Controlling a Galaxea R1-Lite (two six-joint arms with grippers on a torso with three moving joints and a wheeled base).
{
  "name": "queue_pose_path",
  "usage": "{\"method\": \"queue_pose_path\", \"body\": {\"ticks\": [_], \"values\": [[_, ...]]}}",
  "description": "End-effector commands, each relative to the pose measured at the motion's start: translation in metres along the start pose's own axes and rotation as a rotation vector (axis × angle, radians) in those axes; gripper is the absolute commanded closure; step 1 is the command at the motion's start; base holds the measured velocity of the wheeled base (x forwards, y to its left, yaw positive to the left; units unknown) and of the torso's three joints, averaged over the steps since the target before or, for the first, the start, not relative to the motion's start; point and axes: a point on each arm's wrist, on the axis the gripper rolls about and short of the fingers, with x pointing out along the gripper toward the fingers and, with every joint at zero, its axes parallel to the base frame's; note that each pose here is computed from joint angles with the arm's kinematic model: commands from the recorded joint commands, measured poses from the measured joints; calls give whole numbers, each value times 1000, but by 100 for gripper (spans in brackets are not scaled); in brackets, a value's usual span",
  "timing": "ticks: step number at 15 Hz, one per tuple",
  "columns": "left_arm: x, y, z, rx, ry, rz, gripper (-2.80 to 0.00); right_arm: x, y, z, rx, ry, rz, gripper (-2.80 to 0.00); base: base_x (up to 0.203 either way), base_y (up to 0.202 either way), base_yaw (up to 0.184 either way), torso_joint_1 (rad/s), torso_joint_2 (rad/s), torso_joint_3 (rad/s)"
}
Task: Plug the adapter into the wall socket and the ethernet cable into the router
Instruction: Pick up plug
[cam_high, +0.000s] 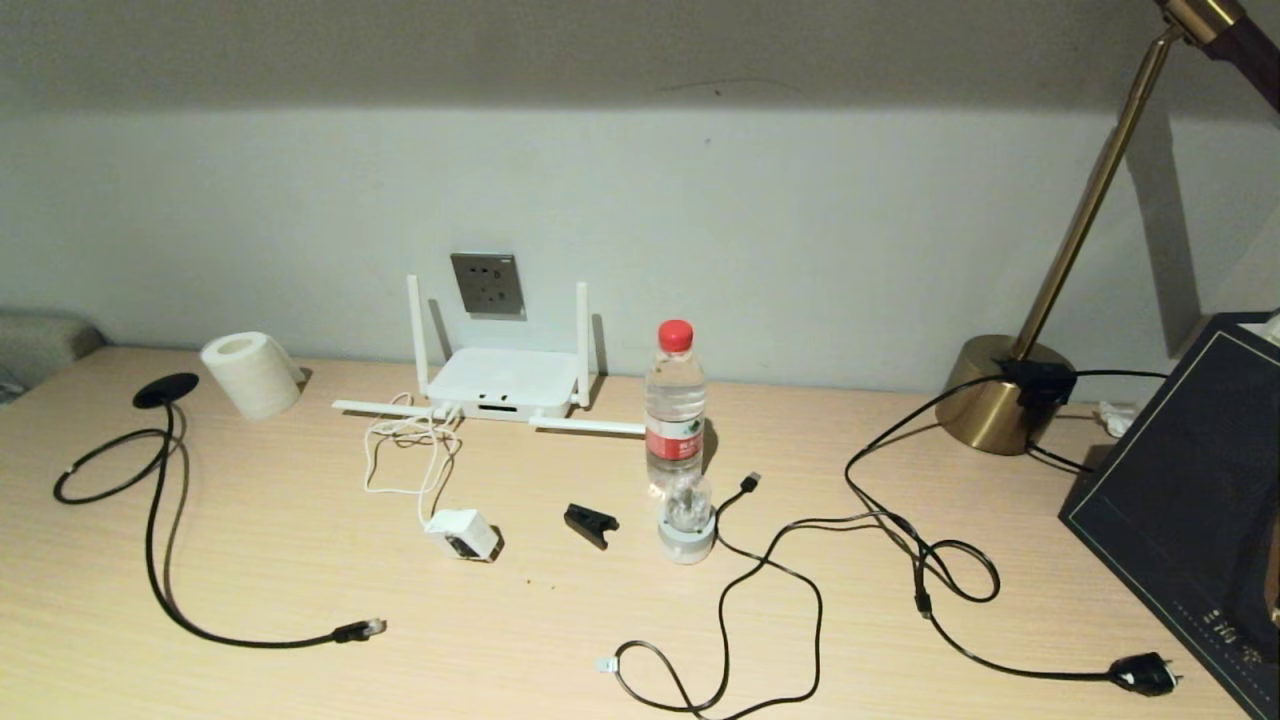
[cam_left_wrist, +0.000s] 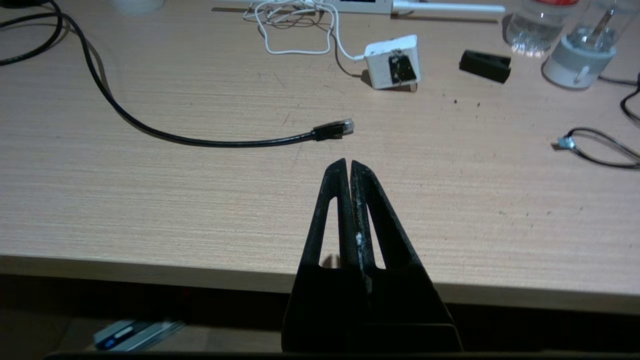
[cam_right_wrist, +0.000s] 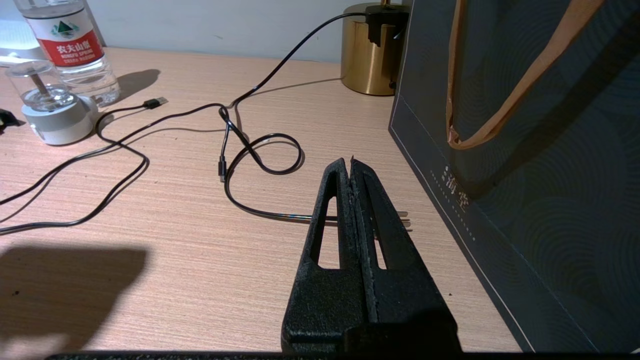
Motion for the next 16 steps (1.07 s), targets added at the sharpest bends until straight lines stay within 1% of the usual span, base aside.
{"method": "queue_pose_path", "body": {"ticks": [1,2,3,4,5,6,7,9,10,11,12,13,15,16], "values": [[-6,-1,24,40,-61,-24,0,2,0,-10,0,34,1,0,0,0,0,0,0,0],[-6,-2,40,55,-66,-60,0,2,0,-10,0,36,1,0,0,0,0,0,0,0],[-3,-3,58,66,-53,-100,0,2,0,-10,0,35,1,0,0,0,0,0,0,0],[6,-5,82,78,-22,-156,0,2,0,-10,0,36,1,0,0,0,0,0,0,0],[22,-7,104,93,32,-224,0,2,0,-10,0,37,1,0,0,0,0,0,0,0],[44,-10,122,121,96,-291,0,2,0,-10,0,34,1,0,0,0,0,0,0,0],[69,-12,134,164,163,-345,0,2,0,-10,0,36,1,0,0,0,0,0,0,0],[131,-17,150,282,280,-446,0,2,0,-10,0,36,1,0,0,0,0,0,0,0],[162,-20,153,352,319,-496,0,2,0,-10,0,35,1,0,0,0,0,0,0,0],[189,-23,153,432,337,-551,0,2,0,-10,0,36,1,0,0,0,0,0,0,0],[214,-26,151,527,339,-615,0,2,0,-10,0,35,1,0,0,0,0,0,0,0],[236,-29,147,638,323,-677,0,2,0,-10,0,36,1,0,0,0,0,0,0,0],[268,-34,139,906,239,-811,0,2,0,-10,0,36,1,0,0,0,0,0,0,0],[279,-37,131,1013,201,-890,0,2,0,-10,0,34,1,0,0,0,0,0,0,0]]}}
